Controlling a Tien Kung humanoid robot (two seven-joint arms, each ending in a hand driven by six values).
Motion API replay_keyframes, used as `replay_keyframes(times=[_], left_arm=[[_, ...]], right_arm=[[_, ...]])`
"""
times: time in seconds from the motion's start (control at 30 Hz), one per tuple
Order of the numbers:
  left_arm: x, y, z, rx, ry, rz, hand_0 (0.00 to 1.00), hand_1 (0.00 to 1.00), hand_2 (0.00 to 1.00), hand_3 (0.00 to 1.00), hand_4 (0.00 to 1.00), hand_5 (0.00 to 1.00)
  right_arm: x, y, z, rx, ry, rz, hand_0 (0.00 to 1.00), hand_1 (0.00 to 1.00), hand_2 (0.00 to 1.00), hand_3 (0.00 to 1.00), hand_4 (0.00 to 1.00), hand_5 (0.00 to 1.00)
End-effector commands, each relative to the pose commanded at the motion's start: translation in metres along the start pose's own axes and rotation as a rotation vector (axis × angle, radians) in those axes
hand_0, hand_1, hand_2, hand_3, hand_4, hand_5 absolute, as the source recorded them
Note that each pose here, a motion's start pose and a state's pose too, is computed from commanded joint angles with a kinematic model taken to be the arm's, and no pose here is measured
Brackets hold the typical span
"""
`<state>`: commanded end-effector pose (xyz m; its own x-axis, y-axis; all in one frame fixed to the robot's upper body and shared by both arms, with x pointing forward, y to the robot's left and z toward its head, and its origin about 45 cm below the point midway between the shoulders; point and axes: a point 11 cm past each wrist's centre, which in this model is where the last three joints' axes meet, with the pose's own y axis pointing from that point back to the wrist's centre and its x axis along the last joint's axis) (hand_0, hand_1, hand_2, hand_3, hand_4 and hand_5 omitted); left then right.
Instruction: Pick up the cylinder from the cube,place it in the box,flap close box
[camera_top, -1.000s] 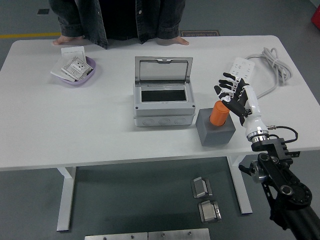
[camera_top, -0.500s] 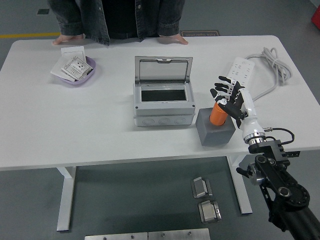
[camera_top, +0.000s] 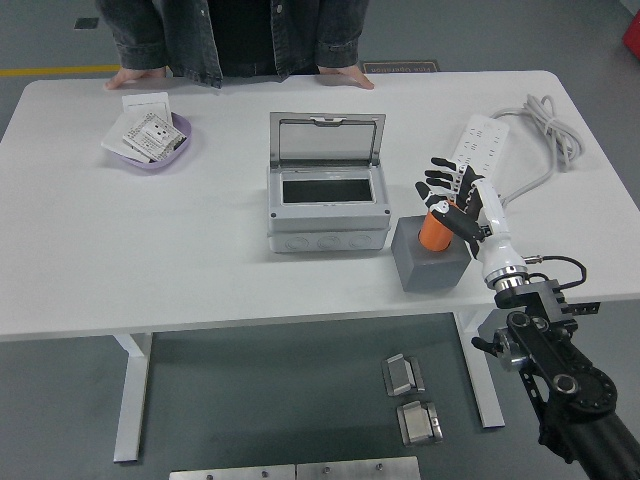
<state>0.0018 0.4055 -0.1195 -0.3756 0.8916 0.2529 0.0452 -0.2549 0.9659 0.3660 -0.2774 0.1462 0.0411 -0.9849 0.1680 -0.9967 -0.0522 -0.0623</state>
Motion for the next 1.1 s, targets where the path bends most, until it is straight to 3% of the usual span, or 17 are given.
replay_keyframes(times=[0.27,0.3,0.47,0.5,0.87,1.1], left_arm=[[-0.002,0.000,0.003,-0.005,-0.003,-0.003,0.632,0.636,0.589,0.588,0.651,0.193],[-0.002,0.000,0.003,-0.005,-0.004,-0.003,0.632,0.636,0.589,0.588,0.651,0.193],[-0.003,0.000,0.003,-0.007,-0.008,-0.006,0.632,0.636,0.589,0.588,0.651,0.193],[-0.003,0.000,0.003,-0.007,-0.009,-0.006,0.633,0.636,0.589,0.587,0.651,0.193],[-0.004,0.001,0.005,-0.009,-0.016,-0.007,0.633,0.635,0.589,0.588,0.651,0.193],[-0.005,0.000,0.005,-0.009,-0.021,-0.009,0.633,0.634,0.589,0.587,0.652,0.193]], right_arm=[[0.000,0.001,0.005,-0.015,0.050,-0.003,0.526,0.694,0.677,0.733,0.881,0.319],[0.000,0.002,0.006,-0.018,0.055,-0.004,0.526,0.693,0.678,0.740,0.811,0.117],[-0.002,0.004,0.011,-0.031,0.069,-0.008,0.526,0.693,0.678,0.740,0.811,0.117],[-0.002,0.005,0.012,-0.033,0.068,-0.010,0.526,0.694,0.679,0.747,0.742,0.011],[-0.015,0.012,0.018,-0.042,-0.044,0.005,0.526,0.691,0.676,0.734,0.697,0.002],[-0.014,0.015,0.021,-0.052,-0.116,0.032,0.528,0.668,0.645,0.676,0.672,0.002]])
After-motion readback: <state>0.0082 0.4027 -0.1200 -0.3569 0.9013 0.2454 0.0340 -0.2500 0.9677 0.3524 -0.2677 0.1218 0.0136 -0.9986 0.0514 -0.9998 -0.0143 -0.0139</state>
